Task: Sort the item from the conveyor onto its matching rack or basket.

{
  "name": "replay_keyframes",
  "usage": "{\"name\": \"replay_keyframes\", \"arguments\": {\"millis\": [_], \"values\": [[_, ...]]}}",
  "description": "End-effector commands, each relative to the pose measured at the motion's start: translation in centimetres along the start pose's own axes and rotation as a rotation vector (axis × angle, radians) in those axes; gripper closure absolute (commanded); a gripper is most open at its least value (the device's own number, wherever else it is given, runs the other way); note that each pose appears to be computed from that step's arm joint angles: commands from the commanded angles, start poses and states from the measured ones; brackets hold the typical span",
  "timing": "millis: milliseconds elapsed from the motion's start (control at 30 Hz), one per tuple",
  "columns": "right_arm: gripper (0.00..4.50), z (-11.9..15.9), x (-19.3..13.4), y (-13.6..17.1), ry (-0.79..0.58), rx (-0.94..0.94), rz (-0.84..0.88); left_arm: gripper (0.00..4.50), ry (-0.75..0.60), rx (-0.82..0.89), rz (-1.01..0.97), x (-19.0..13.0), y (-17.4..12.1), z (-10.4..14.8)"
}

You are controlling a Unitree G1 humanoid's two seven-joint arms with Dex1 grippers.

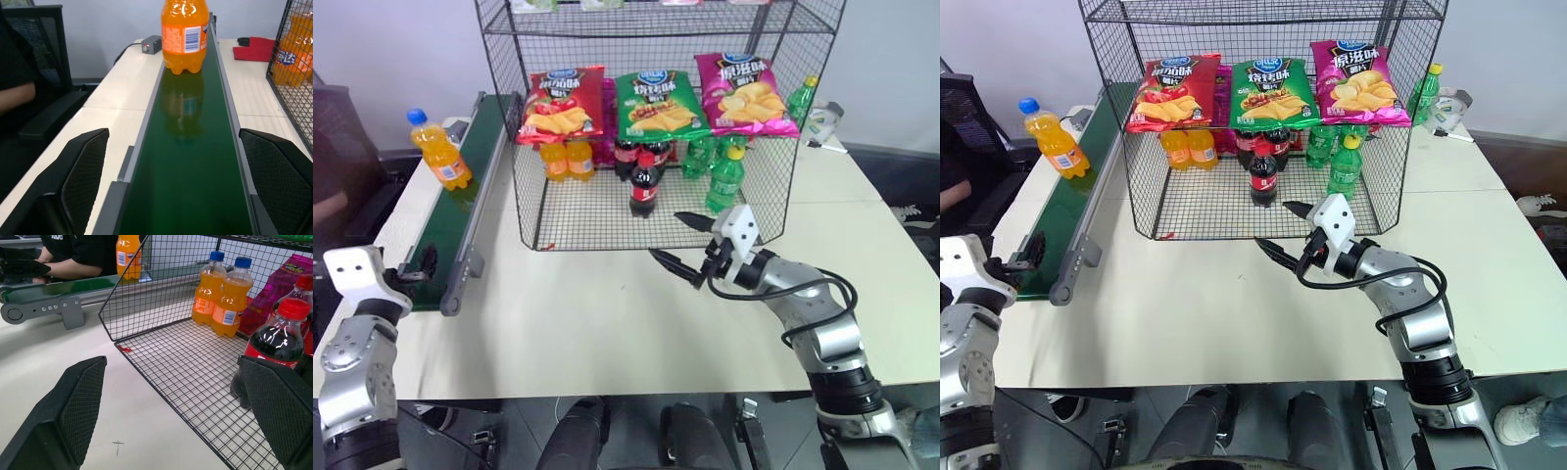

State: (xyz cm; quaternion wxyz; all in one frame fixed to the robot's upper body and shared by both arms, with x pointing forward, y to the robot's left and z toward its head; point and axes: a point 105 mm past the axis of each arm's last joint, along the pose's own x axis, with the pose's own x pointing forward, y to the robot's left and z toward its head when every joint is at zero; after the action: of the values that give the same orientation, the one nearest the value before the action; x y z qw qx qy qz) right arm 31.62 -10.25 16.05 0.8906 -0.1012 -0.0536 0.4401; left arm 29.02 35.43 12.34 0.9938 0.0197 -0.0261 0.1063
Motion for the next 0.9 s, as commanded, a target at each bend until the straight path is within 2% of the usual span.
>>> {"name": "replay_keyframes", "arguments": {"millis": [33, 733, 900], "values": [[0.00, 1.6, 0.1, 0.3, -0.055, -0.045, 0.010, 0.04, -0.055, 0.035, 0.000, 0.2, 0.2, 1.5], [0.00, 1.8, 0.4, -0.1, -0.060, -0.049, -0.005, 0.04, -0.081, 0.052, 0.015, 0.6, 0.2, 2.2], [0.00, 1.8, 0.6, -0.1, -0.062, -0.047, -0.005, 0.04, -0.123, 0.060, 0.049, 0.5, 1.0, 3.2]]}}
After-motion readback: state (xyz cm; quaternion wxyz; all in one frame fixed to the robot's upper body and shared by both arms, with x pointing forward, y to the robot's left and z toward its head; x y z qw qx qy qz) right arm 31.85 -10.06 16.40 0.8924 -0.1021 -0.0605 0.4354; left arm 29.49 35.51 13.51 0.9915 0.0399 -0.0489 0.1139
